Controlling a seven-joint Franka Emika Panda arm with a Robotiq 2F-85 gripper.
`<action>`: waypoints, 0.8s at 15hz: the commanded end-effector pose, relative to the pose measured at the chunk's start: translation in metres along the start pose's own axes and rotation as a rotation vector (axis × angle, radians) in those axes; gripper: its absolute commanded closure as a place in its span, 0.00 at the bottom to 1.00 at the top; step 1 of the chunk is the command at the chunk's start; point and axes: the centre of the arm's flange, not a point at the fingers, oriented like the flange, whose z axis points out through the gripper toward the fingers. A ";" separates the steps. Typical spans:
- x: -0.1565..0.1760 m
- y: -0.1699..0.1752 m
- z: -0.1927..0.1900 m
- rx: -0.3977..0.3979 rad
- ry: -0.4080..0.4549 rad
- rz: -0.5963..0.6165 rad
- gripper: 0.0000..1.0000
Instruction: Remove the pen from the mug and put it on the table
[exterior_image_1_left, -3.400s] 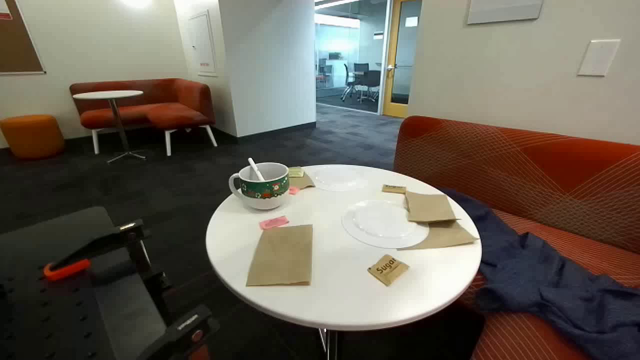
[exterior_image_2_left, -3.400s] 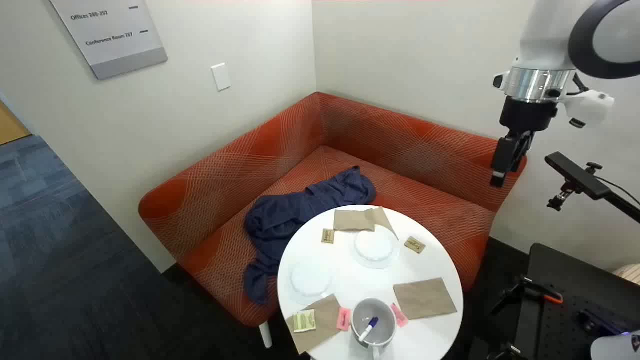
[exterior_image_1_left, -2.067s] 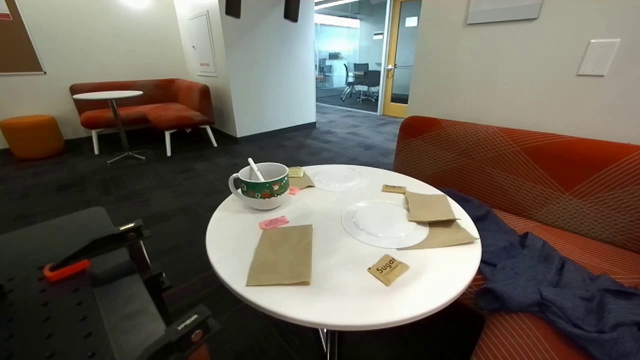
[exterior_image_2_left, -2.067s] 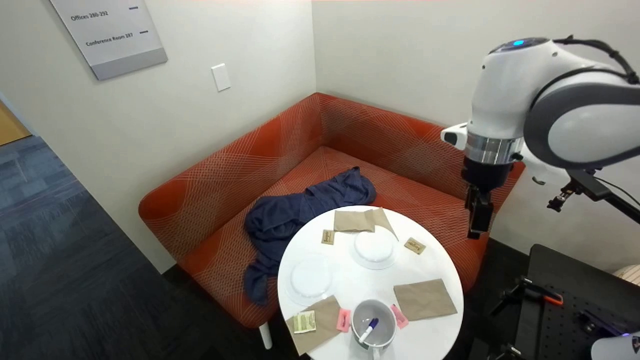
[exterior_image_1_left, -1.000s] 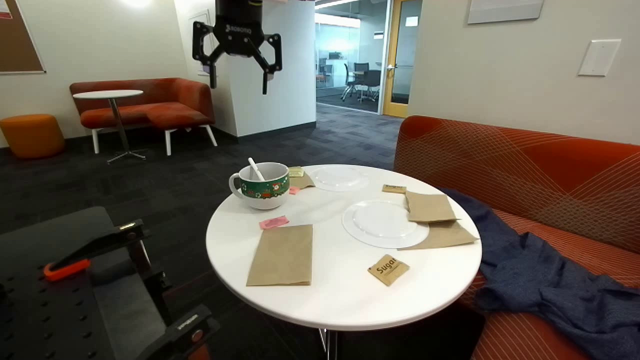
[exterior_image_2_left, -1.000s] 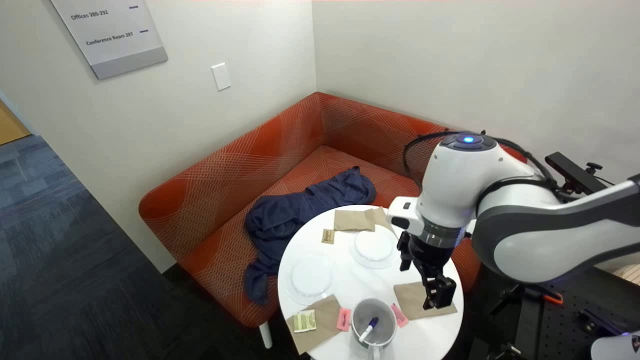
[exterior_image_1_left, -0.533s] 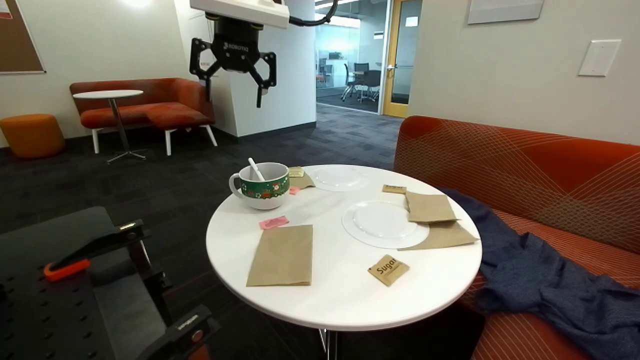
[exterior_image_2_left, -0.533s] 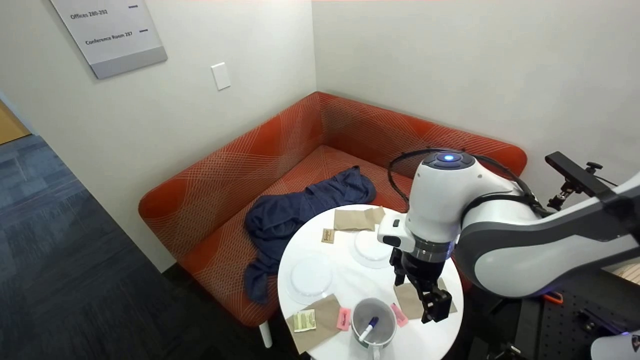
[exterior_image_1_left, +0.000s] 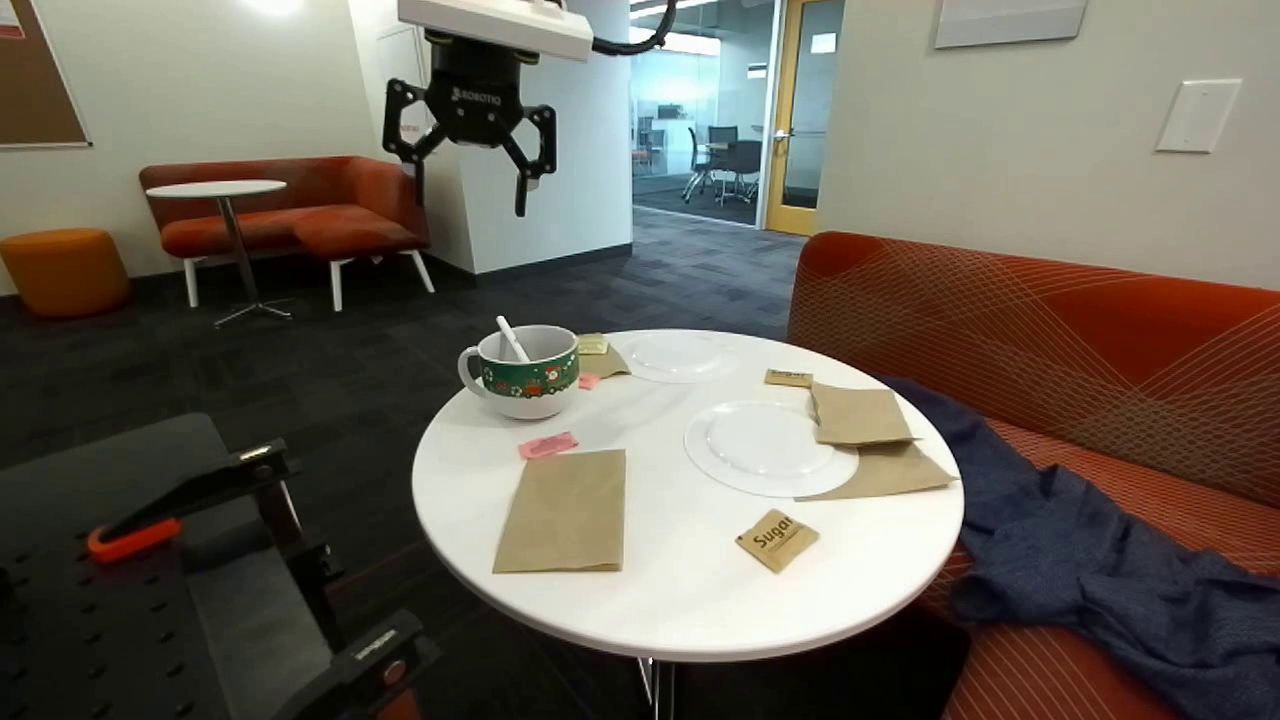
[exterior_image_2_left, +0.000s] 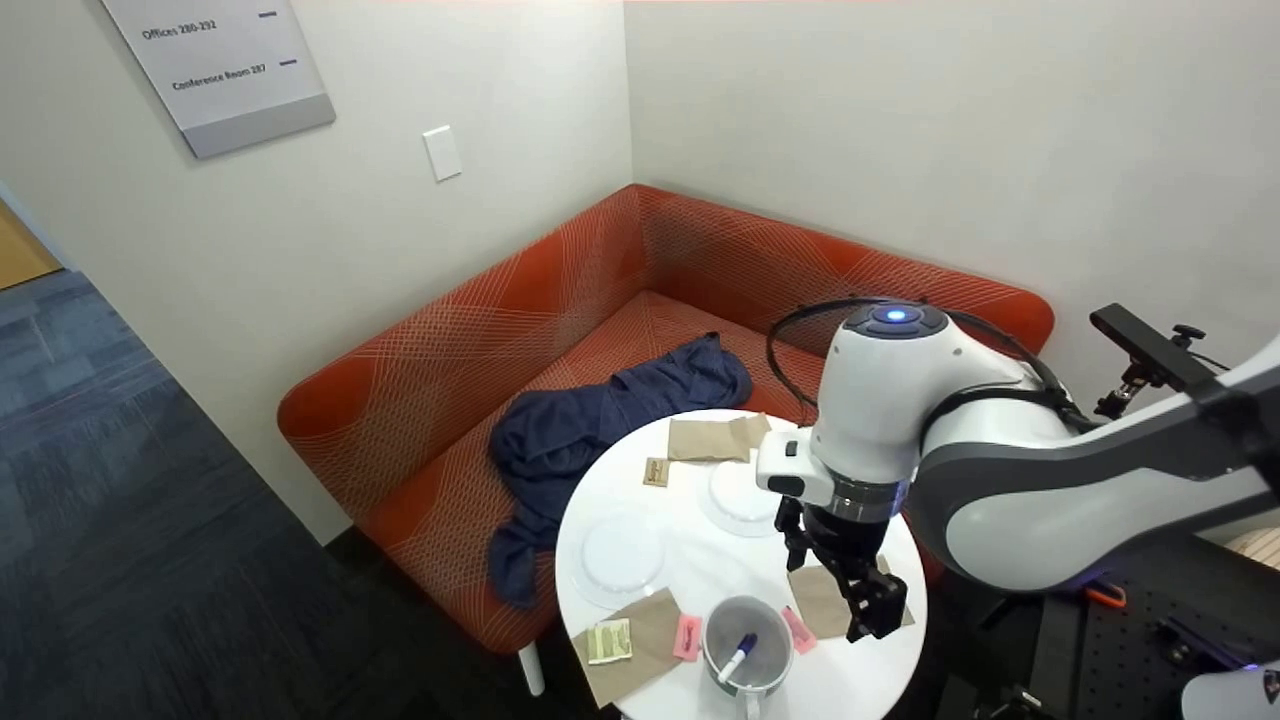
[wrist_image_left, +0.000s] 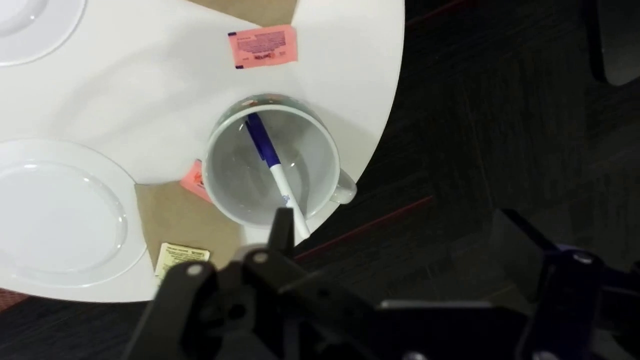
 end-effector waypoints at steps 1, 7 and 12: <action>-0.006 0.009 0.011 -0.013 -0.001 -0.150 0.00; 0.000 0.016 0.039 -0.037 0.022 -0.371 0.00; 0.013 0.019 0.073 -0.110 0.059 -0.451 0.00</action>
